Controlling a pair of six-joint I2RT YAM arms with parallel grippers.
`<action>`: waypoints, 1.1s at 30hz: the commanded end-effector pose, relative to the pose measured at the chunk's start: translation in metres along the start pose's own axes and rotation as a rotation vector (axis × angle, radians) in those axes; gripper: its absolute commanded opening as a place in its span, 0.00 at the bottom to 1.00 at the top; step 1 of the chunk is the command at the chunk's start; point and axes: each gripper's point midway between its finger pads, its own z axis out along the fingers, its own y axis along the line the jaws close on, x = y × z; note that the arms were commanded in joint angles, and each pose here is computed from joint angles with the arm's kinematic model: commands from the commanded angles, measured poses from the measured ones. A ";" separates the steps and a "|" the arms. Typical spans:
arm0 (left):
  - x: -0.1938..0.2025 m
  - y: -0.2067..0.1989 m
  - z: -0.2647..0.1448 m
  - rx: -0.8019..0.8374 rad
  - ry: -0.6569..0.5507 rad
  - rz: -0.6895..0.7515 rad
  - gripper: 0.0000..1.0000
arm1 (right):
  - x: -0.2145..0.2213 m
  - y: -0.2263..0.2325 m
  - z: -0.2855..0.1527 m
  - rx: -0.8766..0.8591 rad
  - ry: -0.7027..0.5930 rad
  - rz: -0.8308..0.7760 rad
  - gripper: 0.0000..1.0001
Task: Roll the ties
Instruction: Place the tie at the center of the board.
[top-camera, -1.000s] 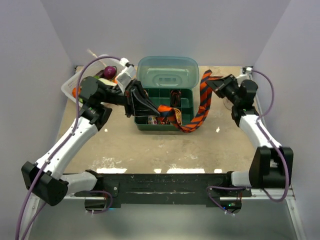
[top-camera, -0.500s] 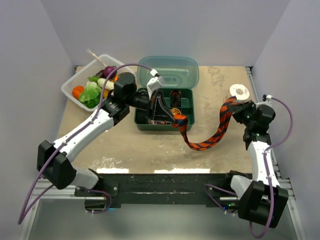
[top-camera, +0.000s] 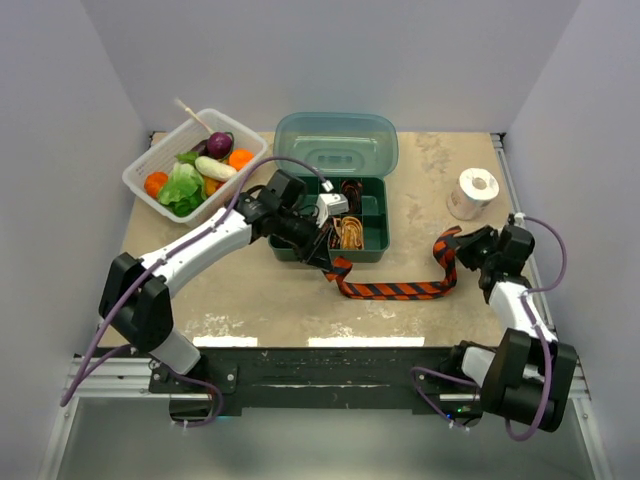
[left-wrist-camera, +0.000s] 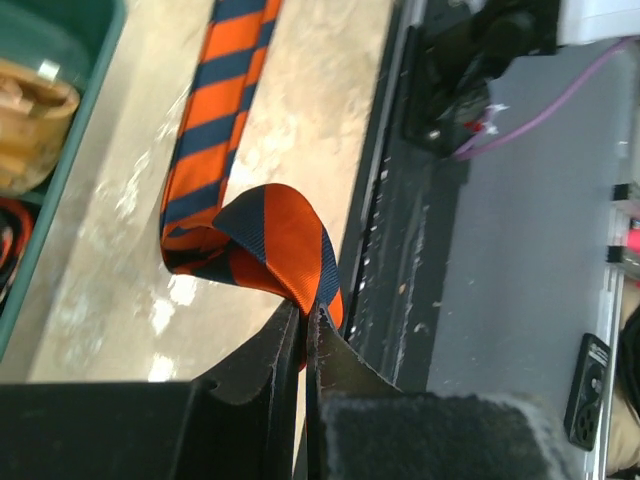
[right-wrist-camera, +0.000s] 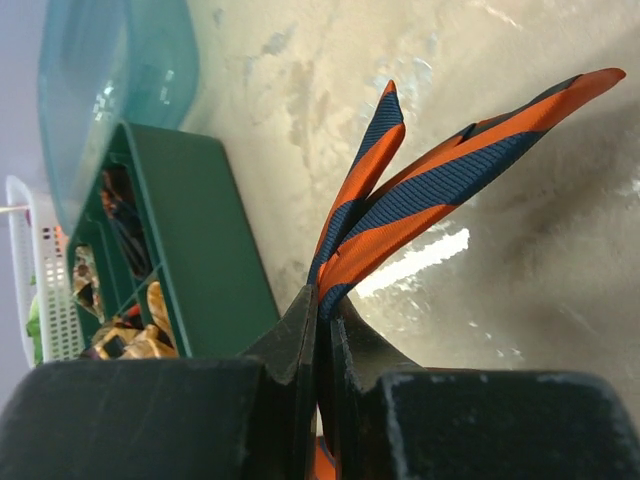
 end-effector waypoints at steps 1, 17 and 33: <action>0.007 0.016 -0.020 -0.196 0.040 -0.021 0.00 | -0.003 -0.018 0.005 0.065 -0.019 -0.027 0.08; 0.067 0.009 -0.045 -0.377 0.125 -0.340 0.00 | -0.026 -0.057 -0.007 0.325 -0.092 -0.139 0.65; 0.088 -0.004 -0.071 -0.479 0.123 -0.400 0.00 | -0.008 -0.063 -0.031 0.400 0.017 -0.144 0.99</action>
